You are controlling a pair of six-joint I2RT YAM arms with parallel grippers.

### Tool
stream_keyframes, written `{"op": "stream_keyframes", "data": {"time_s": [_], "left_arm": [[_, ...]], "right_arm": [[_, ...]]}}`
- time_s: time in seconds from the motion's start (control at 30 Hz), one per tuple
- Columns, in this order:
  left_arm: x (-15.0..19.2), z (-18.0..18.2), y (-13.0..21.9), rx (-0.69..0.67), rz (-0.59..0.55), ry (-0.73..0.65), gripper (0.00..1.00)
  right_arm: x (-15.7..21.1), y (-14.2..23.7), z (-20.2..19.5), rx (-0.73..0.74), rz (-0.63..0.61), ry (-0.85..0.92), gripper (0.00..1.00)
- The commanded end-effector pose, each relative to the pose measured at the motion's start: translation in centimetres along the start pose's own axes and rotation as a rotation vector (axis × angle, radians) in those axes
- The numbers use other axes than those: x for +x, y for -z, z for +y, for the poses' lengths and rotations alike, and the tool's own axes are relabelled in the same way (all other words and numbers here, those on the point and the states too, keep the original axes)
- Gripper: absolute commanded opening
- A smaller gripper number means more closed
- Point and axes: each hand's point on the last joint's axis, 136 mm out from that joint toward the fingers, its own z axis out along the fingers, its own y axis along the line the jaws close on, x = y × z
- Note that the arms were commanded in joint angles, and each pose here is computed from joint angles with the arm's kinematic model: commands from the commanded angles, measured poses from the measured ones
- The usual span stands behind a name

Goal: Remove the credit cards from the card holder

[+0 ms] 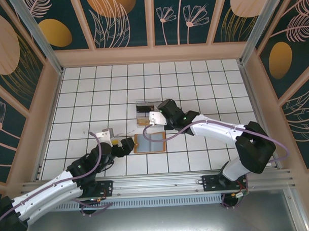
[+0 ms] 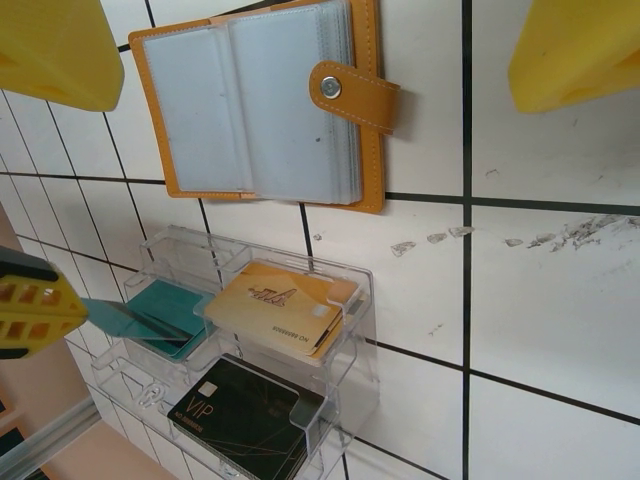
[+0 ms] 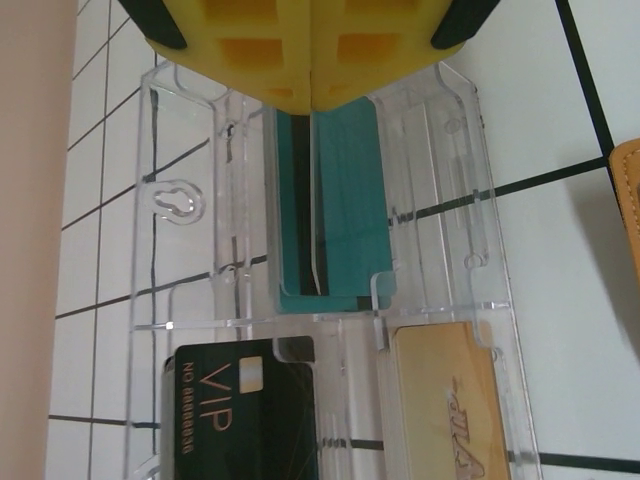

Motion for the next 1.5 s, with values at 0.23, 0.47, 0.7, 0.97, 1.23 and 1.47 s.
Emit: {"op": "stream_keyframes", "data": {"time_s": [0.23,0.47,0.7,0.97,1.23,1.47], "left_arm": [[-0.1,0.7,0.1,-0.018,-0.020,-0.019,0.99],[-0.3,0.6,0.3,-0.013,-0.025,-0.028,0.99],[-0.4,0.6,0.4,-0.006,-0.035,-0.030,0.99],[-0.3,0.5,0.3,-0.001,-0.034,-0.028,0.99],[-0.3,0.5,0.4,0.004,-0.030,-0.029,0.99],[0.0,0.4,0.3,0.009,-0.019,-0.030,0.99]], "right_arm": [[0.0,-2.1,-0.2,-0.005,0.037,-0.014,0.00],[-0.3,-2.8,-0.8,0.010,0.058,-0.043,0.02],[-0.5,-2.5,-1.7,0.045,0.060,-0.073,0.37],[0.1,-2.5,-3.1,0.127,0.089,-0.083,0.43],[0.6,-3.1,-4.7,0.210,0.123,-0.108,0.43],[0.2,-2.4,-5.3,0.215,0.095,-0.138,0.43]]}}
